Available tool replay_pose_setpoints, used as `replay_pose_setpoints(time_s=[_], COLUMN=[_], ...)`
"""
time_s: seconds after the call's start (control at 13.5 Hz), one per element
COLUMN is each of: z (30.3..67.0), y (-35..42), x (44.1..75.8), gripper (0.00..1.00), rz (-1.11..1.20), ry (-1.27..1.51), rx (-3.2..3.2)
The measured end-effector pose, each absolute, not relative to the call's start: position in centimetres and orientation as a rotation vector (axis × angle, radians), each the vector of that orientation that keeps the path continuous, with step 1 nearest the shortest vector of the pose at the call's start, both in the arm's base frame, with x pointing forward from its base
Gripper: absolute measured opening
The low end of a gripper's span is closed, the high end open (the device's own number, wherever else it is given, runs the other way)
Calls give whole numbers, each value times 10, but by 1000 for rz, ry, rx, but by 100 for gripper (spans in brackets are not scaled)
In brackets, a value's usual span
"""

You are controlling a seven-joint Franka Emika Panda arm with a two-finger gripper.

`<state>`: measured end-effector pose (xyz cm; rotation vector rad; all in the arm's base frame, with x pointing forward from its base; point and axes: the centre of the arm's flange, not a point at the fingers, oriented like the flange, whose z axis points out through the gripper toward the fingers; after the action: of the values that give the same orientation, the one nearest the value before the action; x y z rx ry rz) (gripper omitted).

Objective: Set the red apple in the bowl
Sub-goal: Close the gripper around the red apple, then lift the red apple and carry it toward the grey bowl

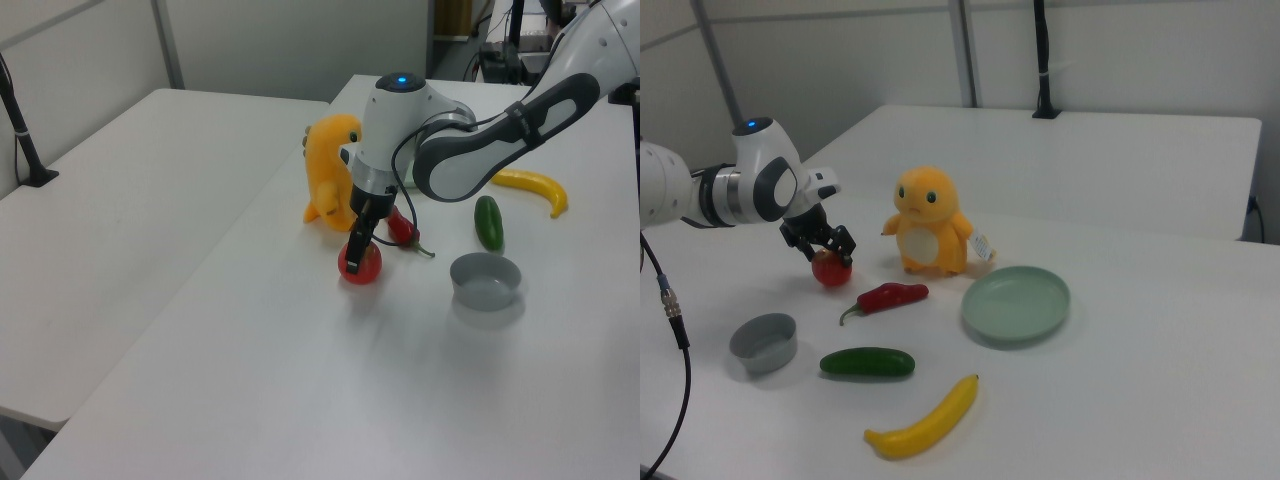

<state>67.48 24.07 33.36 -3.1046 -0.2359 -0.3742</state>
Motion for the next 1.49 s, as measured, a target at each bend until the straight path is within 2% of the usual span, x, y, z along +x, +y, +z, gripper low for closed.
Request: replay_pose_setpoints(time_s=[0.07,0.15,0.37,0.59,0.74,1.04,1.49], z=[334,335,336,346,377,466,536], y=[241,241,240,239,235,217,190], x=[675,675,676,676,672,649,621], gripper=[97,88,81,81,81,81,81], rz=[-374,-378,-380,-392,-370,-339,-301], ry=[-217,-195,-176,-171,-160,-125,-77], rx=[-3105,-3104,-3103,-3101,-3110,-3122,-3135])
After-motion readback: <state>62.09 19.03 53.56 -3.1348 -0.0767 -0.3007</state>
